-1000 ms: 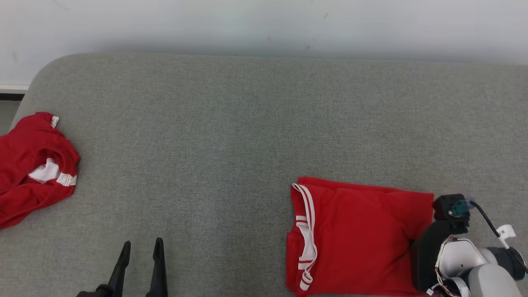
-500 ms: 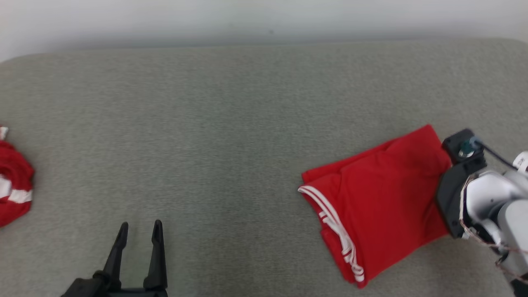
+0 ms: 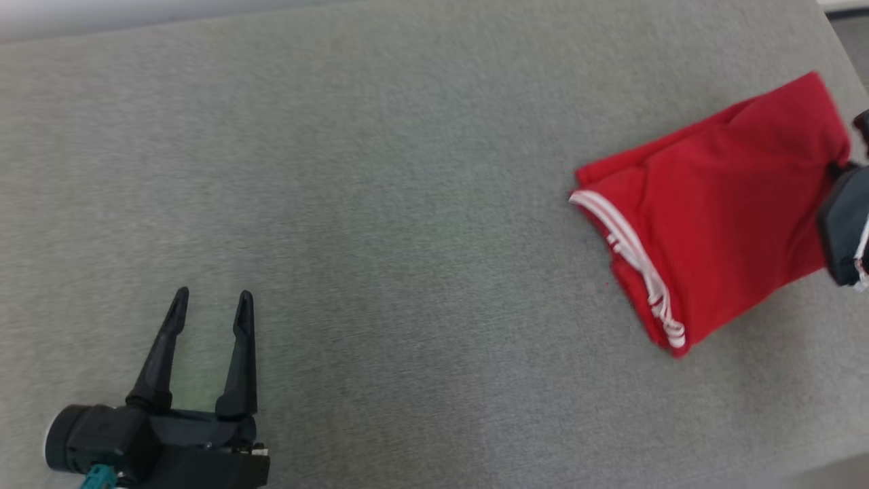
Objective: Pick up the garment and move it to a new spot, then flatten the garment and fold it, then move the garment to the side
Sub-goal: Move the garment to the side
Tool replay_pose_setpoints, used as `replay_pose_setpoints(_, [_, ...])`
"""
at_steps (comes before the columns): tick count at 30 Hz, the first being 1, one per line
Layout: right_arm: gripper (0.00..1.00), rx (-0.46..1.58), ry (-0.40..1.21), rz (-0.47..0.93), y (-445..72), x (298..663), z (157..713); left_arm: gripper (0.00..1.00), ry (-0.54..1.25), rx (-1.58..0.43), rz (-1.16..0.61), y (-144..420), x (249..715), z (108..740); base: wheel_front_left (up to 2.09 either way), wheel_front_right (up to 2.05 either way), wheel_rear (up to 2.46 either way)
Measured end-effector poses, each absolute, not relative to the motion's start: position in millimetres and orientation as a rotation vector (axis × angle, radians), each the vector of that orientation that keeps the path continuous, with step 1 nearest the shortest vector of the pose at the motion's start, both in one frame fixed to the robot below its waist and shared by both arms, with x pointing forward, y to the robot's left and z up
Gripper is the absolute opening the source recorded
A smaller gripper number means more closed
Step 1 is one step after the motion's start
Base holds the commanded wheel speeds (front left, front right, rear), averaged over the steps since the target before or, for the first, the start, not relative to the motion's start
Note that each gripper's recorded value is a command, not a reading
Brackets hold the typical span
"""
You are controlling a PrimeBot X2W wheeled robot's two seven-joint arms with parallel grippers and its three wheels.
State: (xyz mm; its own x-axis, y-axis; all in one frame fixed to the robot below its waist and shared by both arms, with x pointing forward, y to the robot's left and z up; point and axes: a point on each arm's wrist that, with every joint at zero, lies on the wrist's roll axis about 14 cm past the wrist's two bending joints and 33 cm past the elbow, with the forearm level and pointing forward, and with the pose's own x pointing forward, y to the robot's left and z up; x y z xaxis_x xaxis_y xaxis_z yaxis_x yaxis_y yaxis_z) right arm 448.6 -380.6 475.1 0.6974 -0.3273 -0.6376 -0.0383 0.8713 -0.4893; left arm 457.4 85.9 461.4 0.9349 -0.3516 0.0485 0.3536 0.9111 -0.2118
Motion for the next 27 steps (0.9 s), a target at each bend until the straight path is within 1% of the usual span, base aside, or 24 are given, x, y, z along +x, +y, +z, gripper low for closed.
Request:
replay_pose_setpoints(6, [0.0,-0.478,0.773,-0.287,-421.3,446.4,480.7,1.0,0.013,-0.214,-0.439,65.1,473.0,442.7,0.0,0.0,0.0])
replay_pose_setpoints(16, [0.0,-0.493,0.756,-0.406,-460.2,431.5,483.4,1.0,0.039,-0.239,-0.531,31.6,488.7,417.8,0.0,0.0,0.0])
replay_pose_setpoints(26, [0.0,-0.526,0.714,-0.457,-477.6,429.9,490.9,1.0,0.049,-0.25,-0.552,24.9,493.3,407.7,0.0,0.0,0.0])
replay_pose_setpoints(27, [0.09,-0.524,0.709,-0.459,-478.1,430.4,490.8,1.0,0.049,-0.25,-0.551,25.2,493.3,407.7,0.0,0.0,0.0])
